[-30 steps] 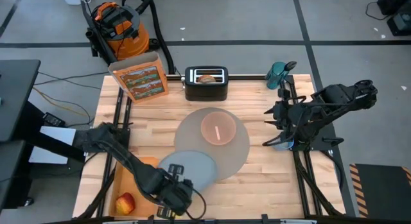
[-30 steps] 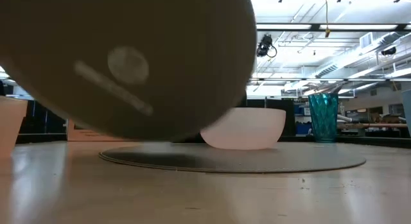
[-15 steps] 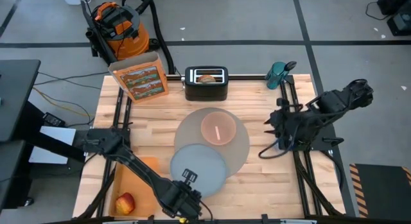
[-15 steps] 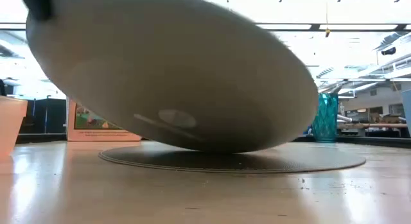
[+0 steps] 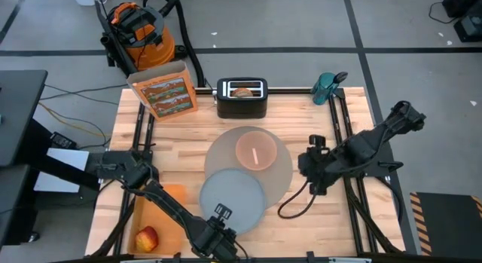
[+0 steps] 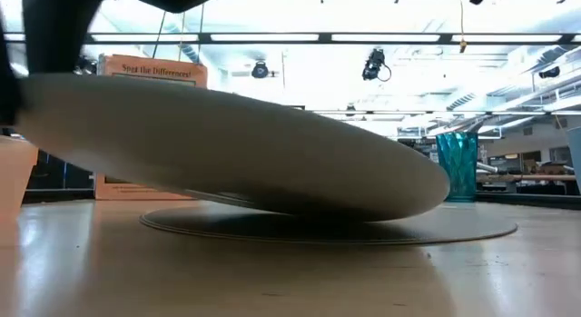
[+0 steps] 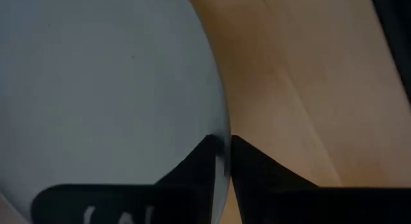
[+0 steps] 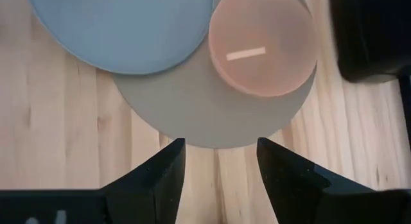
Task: Arrange a breakfast setting
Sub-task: Put the blue plate on the bottom left of the gray placemat, then adjust the light orange bowl on the gray placemat
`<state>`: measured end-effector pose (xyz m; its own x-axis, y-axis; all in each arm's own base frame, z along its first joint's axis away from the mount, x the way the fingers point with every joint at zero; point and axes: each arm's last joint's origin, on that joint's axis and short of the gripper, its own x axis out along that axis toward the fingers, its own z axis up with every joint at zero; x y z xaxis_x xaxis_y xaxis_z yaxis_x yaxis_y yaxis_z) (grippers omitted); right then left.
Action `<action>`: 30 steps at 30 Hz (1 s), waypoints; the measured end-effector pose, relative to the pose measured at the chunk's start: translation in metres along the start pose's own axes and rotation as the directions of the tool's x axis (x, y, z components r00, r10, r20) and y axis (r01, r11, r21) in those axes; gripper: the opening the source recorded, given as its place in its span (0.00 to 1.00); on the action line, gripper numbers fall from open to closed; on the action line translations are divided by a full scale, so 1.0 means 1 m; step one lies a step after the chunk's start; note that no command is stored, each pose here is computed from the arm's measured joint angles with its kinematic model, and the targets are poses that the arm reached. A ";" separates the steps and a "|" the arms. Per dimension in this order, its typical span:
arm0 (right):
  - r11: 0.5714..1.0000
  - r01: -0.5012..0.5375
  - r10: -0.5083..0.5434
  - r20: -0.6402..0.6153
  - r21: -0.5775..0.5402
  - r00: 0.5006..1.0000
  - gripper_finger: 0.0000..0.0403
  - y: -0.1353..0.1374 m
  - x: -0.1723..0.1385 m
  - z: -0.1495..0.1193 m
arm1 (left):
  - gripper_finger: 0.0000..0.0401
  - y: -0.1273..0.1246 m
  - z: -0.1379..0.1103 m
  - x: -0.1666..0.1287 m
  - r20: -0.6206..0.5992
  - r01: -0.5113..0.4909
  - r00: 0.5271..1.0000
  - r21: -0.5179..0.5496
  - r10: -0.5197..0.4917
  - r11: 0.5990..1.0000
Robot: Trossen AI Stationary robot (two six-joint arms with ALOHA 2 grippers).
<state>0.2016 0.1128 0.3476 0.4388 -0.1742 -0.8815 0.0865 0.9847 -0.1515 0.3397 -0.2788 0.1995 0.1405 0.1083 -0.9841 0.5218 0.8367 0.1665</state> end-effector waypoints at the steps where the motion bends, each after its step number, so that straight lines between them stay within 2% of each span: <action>1: 1.000 0.003 -0.003 -0.015 -0.004 1.000 0.51 0.003 0.004 0.001 | 0.14 -0.001 0.000 0.000 0.000 0.008 1.000 -0.008 -0.008 1.000; 6: 0.999 -0.009 0.006 -0.099 -0.036 0.995 0.57 0.013 0.022 0.006 | 0.17 -0.007 0.000 -0.001 0.006 0.024 1.000 -0.033 -0.024 0.999; 10: 0.996 0.002 -0.014 -0.144 -0.086 0.989 0.63 0.009 0.034 0.012 | 0.22 -0.006 0.000 -0.001 0.007 0.027 1.000 -0.081 -0.026 0.996; 15: 0.981 0.026 -0.061 -0.177 -0.194 0.982 0.69 -0.014 0.051 0.023 | 0.31 -0.003 -0.005 -0.008 -0.014 0.020 1.000 -0.160 -0.023 0.987; 19: 0.961 0.023 -0.084 -0.214 -0.275 0.973 0.70 -0.045 0.079 0.021 | 0.38 0.008 -0.016 -0.038 0.000 0.026 1.000 -0.277 -0.027 0.960; 22: 0.938 -0.002 -0.090 -0.249 -0.346 0.964 0.69 -0.070 0.109 0.011 | 0.39 0.021 -0.024 -0.066 0.069 0.050 0.997 -0.399 -0.025 0.916; 25: 0.915 -0.013 -0.097 -0.252 -0.403 0.963 0.68 -0.092 0.141 -0.001 | 0.39 0.037 -0.033 -0.090 0.135 0.055 0.991 -0.533 0.020 0.845; 30: 0.866 0.065 -0.168 -0.168 -0.495 0.971 0.68 -0.121 0.183 -0.008 | 0.38 0.068 -0.048 -0.125 0.234 0.007 0.942 -0.729 0.240 0.684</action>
<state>0.2642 -0.0383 0.2015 0.2617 -0.3335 -0.9057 -0.3396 0.8466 -0.4098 0.3175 -0.2092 0.3307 0.4543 0.1768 -0.8731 -0.2553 0.9648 0.0626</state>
